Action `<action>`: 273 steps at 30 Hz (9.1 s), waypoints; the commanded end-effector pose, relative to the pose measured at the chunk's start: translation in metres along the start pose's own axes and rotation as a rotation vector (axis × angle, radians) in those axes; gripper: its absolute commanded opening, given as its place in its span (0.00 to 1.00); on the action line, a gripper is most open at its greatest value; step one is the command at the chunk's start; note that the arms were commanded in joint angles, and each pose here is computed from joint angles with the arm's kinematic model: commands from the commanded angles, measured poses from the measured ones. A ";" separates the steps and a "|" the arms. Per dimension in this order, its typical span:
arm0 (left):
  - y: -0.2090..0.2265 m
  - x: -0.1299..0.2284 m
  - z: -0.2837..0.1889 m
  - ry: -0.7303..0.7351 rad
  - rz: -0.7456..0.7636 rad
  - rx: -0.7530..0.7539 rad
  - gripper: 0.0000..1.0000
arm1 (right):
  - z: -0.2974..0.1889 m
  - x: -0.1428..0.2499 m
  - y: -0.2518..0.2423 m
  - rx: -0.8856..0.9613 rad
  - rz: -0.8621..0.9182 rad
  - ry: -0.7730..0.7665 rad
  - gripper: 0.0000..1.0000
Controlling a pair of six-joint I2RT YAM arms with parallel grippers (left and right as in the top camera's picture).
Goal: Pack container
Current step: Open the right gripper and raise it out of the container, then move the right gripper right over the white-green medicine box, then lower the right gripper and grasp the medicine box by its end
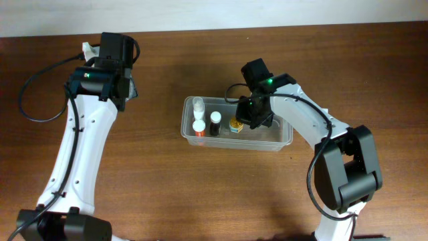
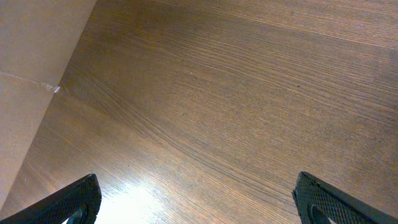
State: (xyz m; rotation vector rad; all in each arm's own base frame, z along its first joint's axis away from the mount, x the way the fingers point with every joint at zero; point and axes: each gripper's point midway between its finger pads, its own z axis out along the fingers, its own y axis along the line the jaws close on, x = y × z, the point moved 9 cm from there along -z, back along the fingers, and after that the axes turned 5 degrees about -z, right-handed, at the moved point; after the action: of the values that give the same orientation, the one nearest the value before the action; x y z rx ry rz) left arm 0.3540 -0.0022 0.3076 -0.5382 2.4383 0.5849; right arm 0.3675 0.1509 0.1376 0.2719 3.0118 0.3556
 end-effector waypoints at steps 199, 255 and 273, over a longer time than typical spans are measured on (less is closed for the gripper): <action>0.008 -0.006 -0.010 -0.034 -0.024 -0.002 0.99 | -0.051 -0.021 -0.227 0.128 -0.175 -0.023 0.99; 0.008 -0.006 -0.010 -0.034 -0.024 -0.002 0.99 | -0.058 -0.027 -0.216 0.167 -0.239 -0.085 0.77; 0.008 -0.006 -0.010 -0.033 -0.024 -0.001 0.99 | -0.015 -0.029 -0.232 0.212 -0.251 0.026 0.73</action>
State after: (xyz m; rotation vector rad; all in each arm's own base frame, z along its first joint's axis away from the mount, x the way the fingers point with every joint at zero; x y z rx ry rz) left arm 0.3541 -0.0022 0.3076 -0.5383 2.4380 0.5846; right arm 0.3517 -0.0806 0.1070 -0.0712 3.0436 0.0269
